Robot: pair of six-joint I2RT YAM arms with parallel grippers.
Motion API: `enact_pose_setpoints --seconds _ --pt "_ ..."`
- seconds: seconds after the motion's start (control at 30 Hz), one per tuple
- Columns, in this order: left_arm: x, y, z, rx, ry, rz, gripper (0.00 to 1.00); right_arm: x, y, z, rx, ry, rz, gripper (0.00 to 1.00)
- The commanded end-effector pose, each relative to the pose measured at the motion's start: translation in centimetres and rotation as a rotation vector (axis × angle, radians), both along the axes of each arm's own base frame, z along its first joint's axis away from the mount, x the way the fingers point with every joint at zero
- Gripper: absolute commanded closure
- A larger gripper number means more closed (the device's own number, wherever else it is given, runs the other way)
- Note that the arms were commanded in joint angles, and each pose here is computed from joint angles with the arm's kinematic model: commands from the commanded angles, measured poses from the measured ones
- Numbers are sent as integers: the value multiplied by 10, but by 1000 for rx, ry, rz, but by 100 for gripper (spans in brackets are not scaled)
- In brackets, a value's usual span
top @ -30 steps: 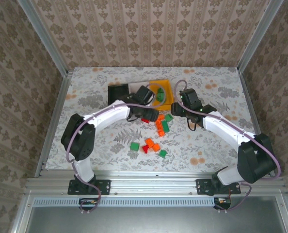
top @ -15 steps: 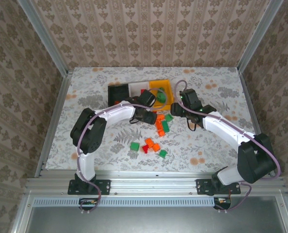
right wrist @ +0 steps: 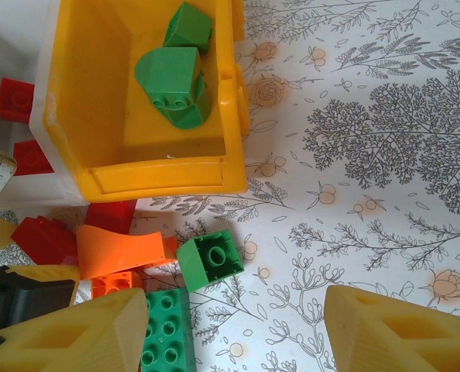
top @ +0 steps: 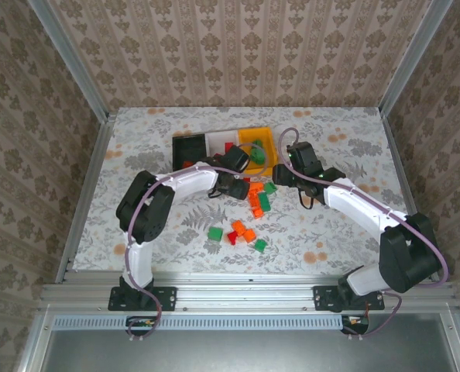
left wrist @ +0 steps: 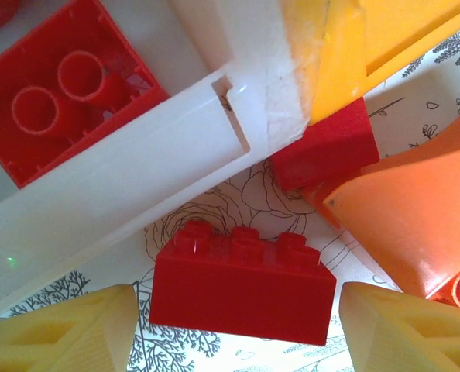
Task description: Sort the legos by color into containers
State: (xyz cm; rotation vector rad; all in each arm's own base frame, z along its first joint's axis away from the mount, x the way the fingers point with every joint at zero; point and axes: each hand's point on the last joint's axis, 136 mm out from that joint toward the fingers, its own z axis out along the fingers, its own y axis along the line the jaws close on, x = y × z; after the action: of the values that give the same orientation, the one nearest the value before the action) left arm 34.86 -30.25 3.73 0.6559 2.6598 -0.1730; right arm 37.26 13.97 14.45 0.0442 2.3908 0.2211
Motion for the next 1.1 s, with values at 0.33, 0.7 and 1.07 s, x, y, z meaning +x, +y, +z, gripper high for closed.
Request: enact_pose_setpoints --seconds 0.33,0.7,1.07 --pt "7 -4 -13 11 -21 -58 43 -1 1 -4 15 10 -1 37" --pt "-7 0 8 51 -70 -69 61 -1 2 -4 19 9 0 38" --pt "31 16 120 -65 -225 -7 60 -1 14 -11 39 34 26 38"
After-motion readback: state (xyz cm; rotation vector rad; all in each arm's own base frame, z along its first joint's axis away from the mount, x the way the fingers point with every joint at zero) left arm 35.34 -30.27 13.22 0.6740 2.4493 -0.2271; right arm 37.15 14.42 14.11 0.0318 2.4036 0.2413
